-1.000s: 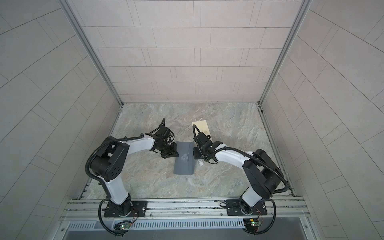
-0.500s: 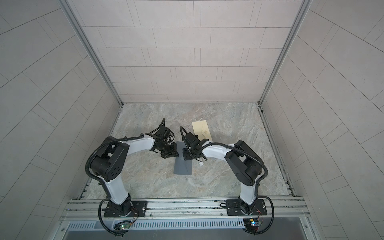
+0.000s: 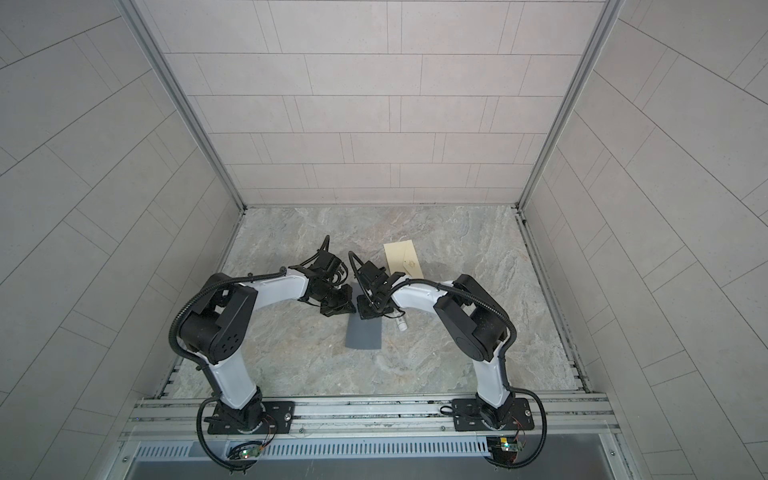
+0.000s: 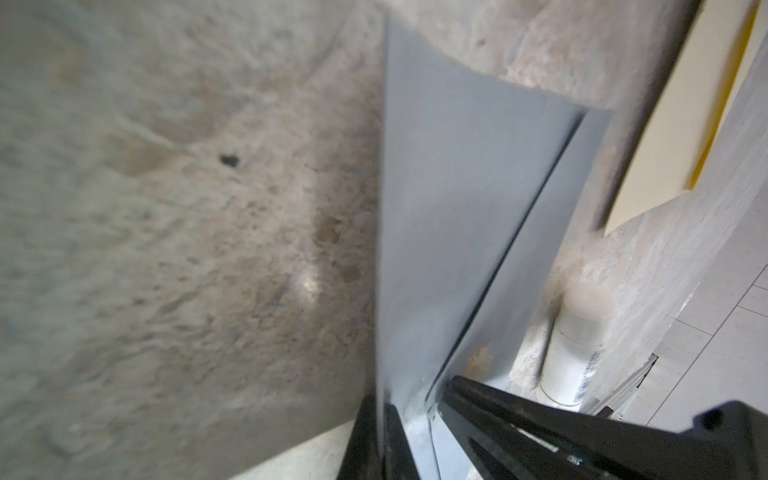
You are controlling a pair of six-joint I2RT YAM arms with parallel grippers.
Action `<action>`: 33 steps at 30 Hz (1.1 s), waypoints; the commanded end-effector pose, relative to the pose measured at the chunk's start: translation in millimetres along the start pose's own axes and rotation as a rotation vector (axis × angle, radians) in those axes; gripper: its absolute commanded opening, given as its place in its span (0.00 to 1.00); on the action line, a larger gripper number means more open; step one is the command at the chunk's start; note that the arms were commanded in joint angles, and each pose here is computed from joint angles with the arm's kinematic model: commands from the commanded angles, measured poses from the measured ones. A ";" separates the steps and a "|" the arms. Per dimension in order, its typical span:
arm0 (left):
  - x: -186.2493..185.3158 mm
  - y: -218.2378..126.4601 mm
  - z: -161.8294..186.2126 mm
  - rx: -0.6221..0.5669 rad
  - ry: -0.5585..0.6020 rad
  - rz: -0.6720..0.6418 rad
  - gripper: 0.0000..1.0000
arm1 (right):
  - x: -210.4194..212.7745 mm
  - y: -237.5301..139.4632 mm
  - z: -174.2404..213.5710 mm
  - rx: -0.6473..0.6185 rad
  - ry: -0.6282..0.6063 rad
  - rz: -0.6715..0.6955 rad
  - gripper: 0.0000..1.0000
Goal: Place the letter into the envelope and seal it
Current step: 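Pinch the raised grey envelope flap edge with the right gripper, then press the flap flat with the right gripper while the left gripper holds the envelope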
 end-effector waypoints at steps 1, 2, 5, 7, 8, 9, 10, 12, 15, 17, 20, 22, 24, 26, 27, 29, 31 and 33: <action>0.2 -2.8 3.2 -0.007 0.015 -0.028 0.00 | -19.6 31.8 42.2 0.205 -0.059 0.211 0.10; -0.4 -3.4 2.8 -0.010 0.017 -0.027 0.00 | -18.8 34.2 44.1 0.219 -0.076 0.238 0.09; -0.3 -4.2 3.2 -0.011 0.018 -0.028 0.00 | -19.8 40.5 51.1 0.260 -0.109 0.309 0.09; -0.3 -4.2 3.0 -0.012 0.019 -0.029 0.00 | -21.3 44.0 55.3 0.279 -0.128 0.356 0.09; -0.2 -4.0 3.1 -0.010 0.018 -0.030 0.00 | -21.2 45.9 57.4 0.287 -0.137 0.366 0.08; 0.2 -3.7 3.4 -0.009 0.017 -0.030 0.00 | -20.1 46.8 59.2 0.288 -0.143 0.364 0.08; 0.6 -3.3 3.5 -0.008 0.016 -0.033 0.00 | -19.6 47.4 60.2 0.287 -0.143 0.357 0.08; 0.5 -3.5 3.2 -0.009 0.015 -0.034 0.00 | -14.4 41.7 56.8 0.242 -0.150 0.304 0.07; 0.4 -3.7 3.5 -0.007 0.016 -0.034 0.00 | -1.3 18.3 46.7 0.114 -0.158 0.178 0.07; 0.5 -3.1 3.2 -0.007 0.016 -0.034 0.00 | 7.2 1.1 38.8 0.036 -0.162 0.091 0.07; 0.3 -2.9 3.0 -0.006 0.015 -0.032 0.00 | 17.1 -25.6 26.7 -0.068 -0.154 -0.029 0.08; 0.1 -2.7 2.9 -0.004 0.016 -0.030 0.00 | 16.4 -36.1 21.1 -0.100 -0.142 -0.044 0.08; 0.0 -2.0 2.9 -0.002 0.017 -0.029 0.00 | 11.5 -39.8 18.1 -0.104 -0.123 -0.038 0.08; -0.1 -1.6 3.4 0.000 0.017 -0.029 0.00 | 5.8 -37.7 19.0 -0.086 -0.108 -0.023 0.08; -0.3 -1.5 3.3 0.001 0.018 -0.028 0.00 | 3.2 -35.7 19.5 -0.081 -0.102 -0.013 0.08; -0.9 -1.9 3.5 0.000 0.021 -0.026 0.00 | -1.8 -28.6 23.1 -0.055 -0.090 0.002 0.08; -1.4 -2.6 3.4 -0.002 0.023 -0.022 0.00 | -5.5 -21.4 26.7 -0.029 -0.079 0.015 0.08; -1.3 -2.9 3.4 -0.004 0.024 -0.023 0.00 | -7.3 -14.4 30.6 -0.003 -0.074 0.016 0.08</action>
Point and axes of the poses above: each gripper's point midway between its finger pads, its own y axis out along the fingers, its own x axis along the line the jaws close on, z = x × y, the point moved 7 cm from there along -y, back along the fingers, and after that the axes turned 2 degrees about -y, right-handed, at the moved point
